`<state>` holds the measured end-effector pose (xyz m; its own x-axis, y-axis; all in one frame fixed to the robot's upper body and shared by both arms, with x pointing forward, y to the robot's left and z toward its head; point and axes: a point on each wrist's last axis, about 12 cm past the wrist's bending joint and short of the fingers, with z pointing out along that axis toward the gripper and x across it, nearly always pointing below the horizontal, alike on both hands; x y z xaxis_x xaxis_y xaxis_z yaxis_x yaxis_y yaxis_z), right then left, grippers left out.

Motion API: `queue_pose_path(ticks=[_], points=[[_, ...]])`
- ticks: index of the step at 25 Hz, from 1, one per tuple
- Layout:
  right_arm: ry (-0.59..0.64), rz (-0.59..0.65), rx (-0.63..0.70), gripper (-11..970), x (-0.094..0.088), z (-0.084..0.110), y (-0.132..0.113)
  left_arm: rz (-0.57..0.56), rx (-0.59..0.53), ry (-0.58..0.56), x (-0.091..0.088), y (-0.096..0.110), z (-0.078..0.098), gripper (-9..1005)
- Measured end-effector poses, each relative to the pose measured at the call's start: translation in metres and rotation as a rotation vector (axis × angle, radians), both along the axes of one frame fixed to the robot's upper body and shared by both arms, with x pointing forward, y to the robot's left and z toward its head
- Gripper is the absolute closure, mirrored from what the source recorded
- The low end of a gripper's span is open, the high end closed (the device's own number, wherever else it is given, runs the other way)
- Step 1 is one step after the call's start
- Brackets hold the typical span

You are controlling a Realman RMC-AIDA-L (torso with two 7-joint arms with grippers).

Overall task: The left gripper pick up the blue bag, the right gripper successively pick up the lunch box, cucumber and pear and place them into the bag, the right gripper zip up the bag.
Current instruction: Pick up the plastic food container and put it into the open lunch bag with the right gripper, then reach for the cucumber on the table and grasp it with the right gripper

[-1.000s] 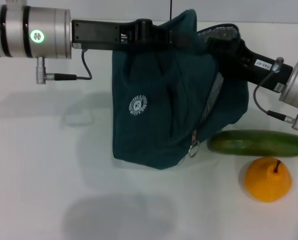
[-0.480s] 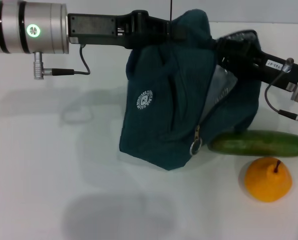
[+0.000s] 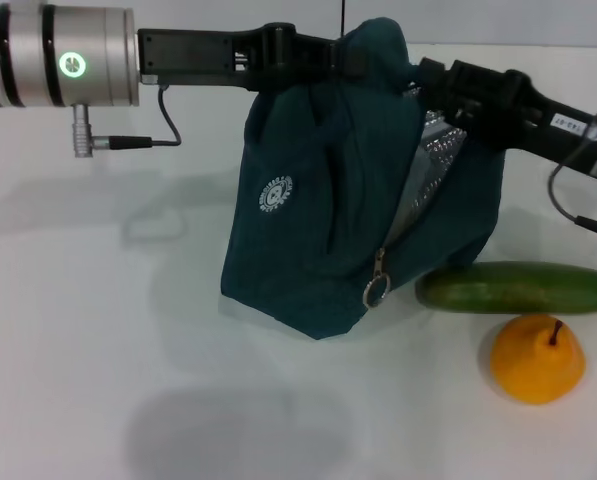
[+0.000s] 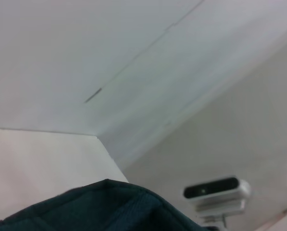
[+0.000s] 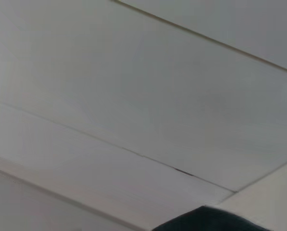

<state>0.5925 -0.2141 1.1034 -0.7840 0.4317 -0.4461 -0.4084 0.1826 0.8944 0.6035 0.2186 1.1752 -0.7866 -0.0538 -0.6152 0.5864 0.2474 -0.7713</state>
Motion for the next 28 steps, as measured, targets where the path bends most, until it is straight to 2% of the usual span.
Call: queue_pose_path(ticks=[4,8,11,14,15,18,22,26,28], points=[[-0.058,0.002,0.014,529,-0.007,0.005,-0.016,0.038,0.016,-0.02,0.002,0.004,-0.004,939],[-0.18,-0.027,-0.003,532,-0.019,0.006,-0.037,0.062,0.026,-0.031,0.002,0.007,-0.007,939],[-0.308,-0.069,-0.029,535,-0.026,0.01,-0.054,0.067,0.028,-0.034,0.002,0.009,-0.008,939],[-0.483,-0.167,-0.058,536,-0.041,0.012,-0.076,0.072,0.028,-0.038,0.002,0.01,-0.009,939],[-0.54,-0.213,-0.078,537,-0.047,0.01,-0.084,0.075,0.028,-0.039,0.002,0.01,-0.01,939],[-0.597,-0.299,-0.166,538,-0.06,0.004,-0.108,0.087,0.021,-0.033,0.001,0.006,-0.014,939],[-0.682,-0.262,-0.32,536,-0.076,0.005,-0.136,0.088,0.013,-0.028,0.0,0.001,-0.017,939],[-0.747,-0.321,-0.45,522,-0.099,0.003,-0.161,0.109,0.009,-0.03,0.0,-0.001,-0.021,939],[-0.764,-0.267,-0.527,515,-0.104,0.008,-0.167,0.123,0.009,-0.037,0.001,-0.001,-0.022,939]])
